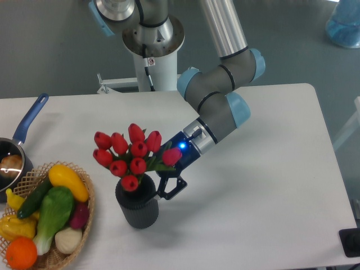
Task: Insert the flowers into the vase
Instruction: 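Straighten the bunch upright in the vase and open the gripper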
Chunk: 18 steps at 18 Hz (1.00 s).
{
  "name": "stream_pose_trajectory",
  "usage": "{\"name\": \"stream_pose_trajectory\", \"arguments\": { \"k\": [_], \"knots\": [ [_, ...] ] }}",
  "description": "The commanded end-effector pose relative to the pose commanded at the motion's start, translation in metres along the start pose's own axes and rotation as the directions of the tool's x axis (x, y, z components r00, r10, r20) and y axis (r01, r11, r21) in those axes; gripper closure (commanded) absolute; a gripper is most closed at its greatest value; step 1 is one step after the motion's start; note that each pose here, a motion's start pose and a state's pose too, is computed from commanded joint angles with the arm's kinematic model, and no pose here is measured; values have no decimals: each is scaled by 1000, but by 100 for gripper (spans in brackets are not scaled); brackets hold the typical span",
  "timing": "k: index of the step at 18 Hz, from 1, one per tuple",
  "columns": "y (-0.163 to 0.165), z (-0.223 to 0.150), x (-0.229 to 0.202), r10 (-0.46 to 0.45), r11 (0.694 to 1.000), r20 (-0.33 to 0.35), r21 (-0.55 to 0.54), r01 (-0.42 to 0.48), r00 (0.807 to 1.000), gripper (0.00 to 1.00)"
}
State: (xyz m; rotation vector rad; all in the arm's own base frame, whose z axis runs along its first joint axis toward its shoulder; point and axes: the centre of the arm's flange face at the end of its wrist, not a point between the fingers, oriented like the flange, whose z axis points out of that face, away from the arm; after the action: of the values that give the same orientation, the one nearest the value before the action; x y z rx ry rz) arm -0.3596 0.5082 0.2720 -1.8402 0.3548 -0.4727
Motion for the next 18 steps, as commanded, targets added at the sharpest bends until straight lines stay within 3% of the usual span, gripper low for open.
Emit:
{"name": "stream_pose_trajectory", "arguments": {
  "k": [9, 18],
  "knots": [
    [-6, -5, 2, 18, 997, 35, -79, -16, 999, 6],
    [-6, -6, 2, 18, 996, 38, -83, -15, 999, 3]
  ]
}}
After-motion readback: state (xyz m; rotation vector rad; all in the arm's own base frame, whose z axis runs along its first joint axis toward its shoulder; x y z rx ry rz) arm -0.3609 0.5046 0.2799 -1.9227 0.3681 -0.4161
